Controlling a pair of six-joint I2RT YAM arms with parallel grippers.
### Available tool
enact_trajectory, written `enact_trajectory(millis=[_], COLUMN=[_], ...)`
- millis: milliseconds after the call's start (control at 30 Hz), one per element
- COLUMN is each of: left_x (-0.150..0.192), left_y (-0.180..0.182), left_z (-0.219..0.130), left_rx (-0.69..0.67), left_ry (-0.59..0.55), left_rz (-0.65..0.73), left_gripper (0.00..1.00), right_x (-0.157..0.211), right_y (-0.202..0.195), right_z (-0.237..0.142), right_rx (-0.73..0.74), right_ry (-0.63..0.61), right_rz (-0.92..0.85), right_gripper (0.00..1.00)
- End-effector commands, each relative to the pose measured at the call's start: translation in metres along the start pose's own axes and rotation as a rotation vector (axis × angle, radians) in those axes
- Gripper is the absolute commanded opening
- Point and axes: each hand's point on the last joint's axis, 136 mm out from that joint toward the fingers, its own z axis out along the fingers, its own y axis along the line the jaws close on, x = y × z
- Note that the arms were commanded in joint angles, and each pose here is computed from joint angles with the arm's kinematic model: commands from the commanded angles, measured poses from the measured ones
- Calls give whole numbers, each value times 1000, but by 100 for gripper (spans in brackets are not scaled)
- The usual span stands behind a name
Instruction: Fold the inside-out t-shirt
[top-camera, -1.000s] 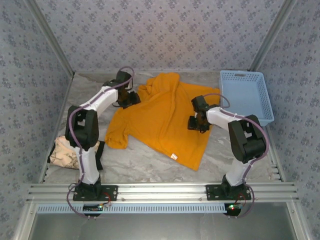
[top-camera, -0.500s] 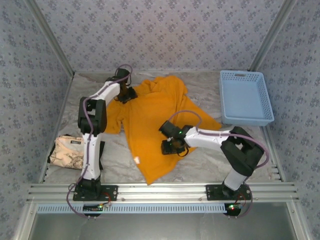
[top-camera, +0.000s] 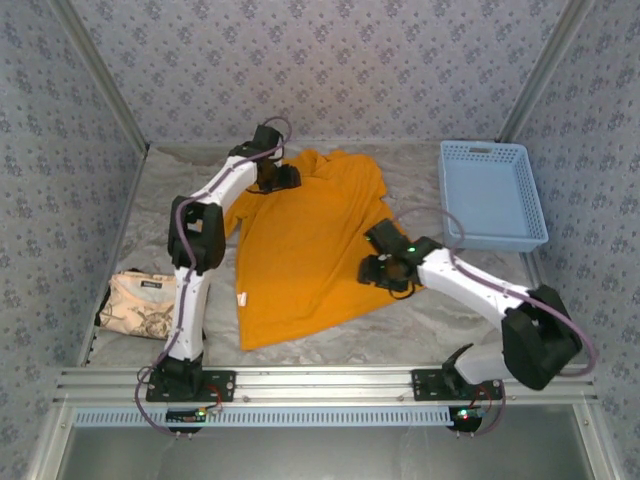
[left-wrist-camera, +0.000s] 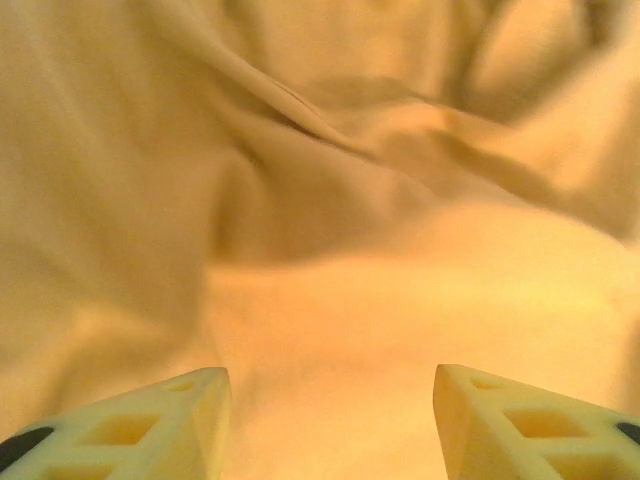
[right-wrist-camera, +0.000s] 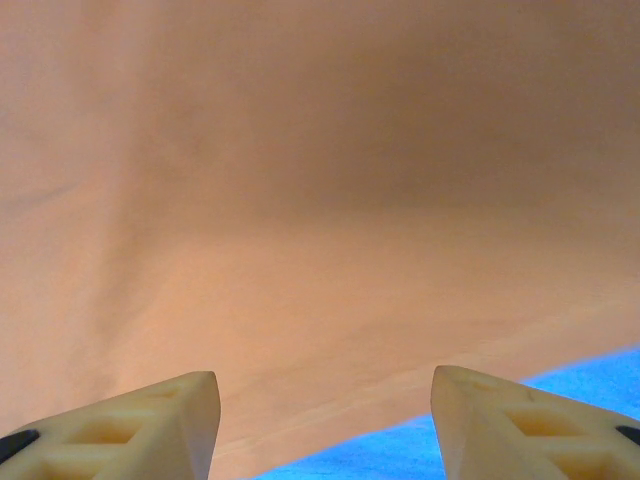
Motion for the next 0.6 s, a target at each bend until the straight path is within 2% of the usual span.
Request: enact_trajectory(millis=[0, 133, 267, 467, 567], left_x=[-21, 29, 97, 216, 244], left_y=[-44, -76, -111, -175, -185], left_z=[-91, -125, -144, -138, -125], left_rx=[93, 148, 231, 414, 477], left_ry=[-179, -209, -194, -159, -118], left_rz=[161, 347, 538, 954, 967], left_gripper=[59, 63, 64, 66, 66], right_x=[11, -11, -32, -44, -49], right_y=[-60, -99, -121, -117, -123], right_z=[-3, -10, -8, 13, 20], right_rx=[102, 75, -43, -189, -168], right_ry=[56, 27, 20, 49, 28], right_rz=[157, 293, 366, 430, 449], right_gripper=[60, 60, 57, 47, 43])
